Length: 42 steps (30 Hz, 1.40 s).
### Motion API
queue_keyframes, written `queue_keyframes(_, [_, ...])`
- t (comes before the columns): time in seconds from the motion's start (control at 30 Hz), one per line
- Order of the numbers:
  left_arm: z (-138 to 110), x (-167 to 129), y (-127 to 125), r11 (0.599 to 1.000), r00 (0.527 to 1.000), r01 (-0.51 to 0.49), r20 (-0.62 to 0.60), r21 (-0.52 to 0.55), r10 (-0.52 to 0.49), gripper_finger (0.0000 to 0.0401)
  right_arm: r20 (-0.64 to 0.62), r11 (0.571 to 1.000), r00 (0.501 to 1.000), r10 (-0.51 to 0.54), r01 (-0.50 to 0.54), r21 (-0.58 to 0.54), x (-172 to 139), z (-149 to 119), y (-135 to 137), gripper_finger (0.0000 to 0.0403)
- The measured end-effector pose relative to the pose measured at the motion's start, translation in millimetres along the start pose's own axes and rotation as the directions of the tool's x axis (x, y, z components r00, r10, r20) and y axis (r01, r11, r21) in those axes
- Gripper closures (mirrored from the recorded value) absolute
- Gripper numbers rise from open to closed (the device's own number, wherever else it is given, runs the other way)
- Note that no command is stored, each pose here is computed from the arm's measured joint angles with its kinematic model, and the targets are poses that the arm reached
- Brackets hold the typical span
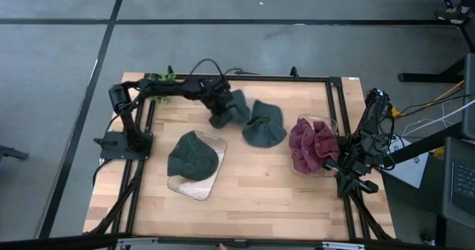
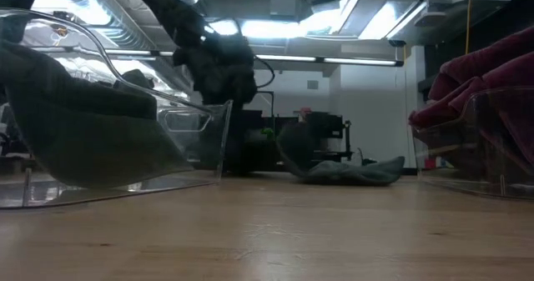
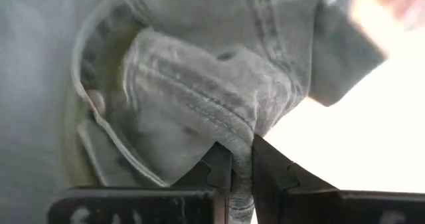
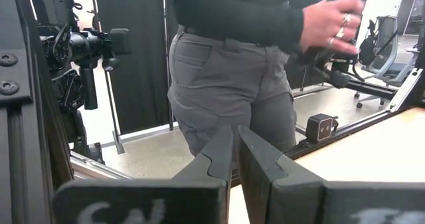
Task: Pick & Place hat
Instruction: Put the left black cap into the left transparent bin
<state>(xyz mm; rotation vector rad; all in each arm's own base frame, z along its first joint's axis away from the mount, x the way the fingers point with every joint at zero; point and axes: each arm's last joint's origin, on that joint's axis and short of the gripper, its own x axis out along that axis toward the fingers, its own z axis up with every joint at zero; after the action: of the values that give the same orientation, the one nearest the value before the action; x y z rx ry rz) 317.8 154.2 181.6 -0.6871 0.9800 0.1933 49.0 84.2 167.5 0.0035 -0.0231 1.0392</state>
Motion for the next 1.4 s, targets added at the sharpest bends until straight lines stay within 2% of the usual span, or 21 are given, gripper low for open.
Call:
queue_keyframes(0.27, [23.4, -43.0, 3.6, 0.987, 0.982, 0.153, 0.120, -0.055, -0.146, 0.0375, 0.000, 1.000, 1.000, 0.000, 0.000, 0.000, 0.0, 0.0, 0.0, 0.0379])
queue_keyframes(0.5, [35.4, -76.3, 2.5, 0.951, 0.936, 0.300, 0.212, -0.070, -0.280, 0.0375, 0.000, 1.000, 1.000, 0.000, 0.000, 0.000, 0.0, 0.0, 0.0, 0.0379])
queue_keyframes(0.8, [36.1, -116.7, -14.2, 0.876, 0.844, 0.483, 0.268, -0.007, -0.464, 0.0375, -0.001, 1.000, 1.000, 0.000, 0.000, 0.000, 0.0, 0.0, 0.0, 0.0379])
queue_keyframes(1.03, [26.7, -146.1, -32.3, 0.777, 0.751, 0.622, 0.212, 0.093, -0.626, 0.0373, -0.001, 1.000, 1.000, 0.000, 0.000, 0.000, 0.0, -0.1, 0.0, 0.0379])
queue_keyframes(1.23, [20.3, -164.0, -47.8, 0.746, 0.718, 0.658, 0.212, 0.105, -0.663, 0.0374, -0.001, 1.000, 1.000, 0.000, 0.000, 0.000, 0.0, -0.1, 0.0, 0.0379])
queue_keyframes(1.4, [13.4, -176.2, -61.2, 0.749, 0.720, 0.660, 0.238, 0.055, -0.652, 0.0374, -0.001, 1.000, 1.000, 0.000, 0.000, 0.000, 0.0, -0.1, 0.0, 0.0379])
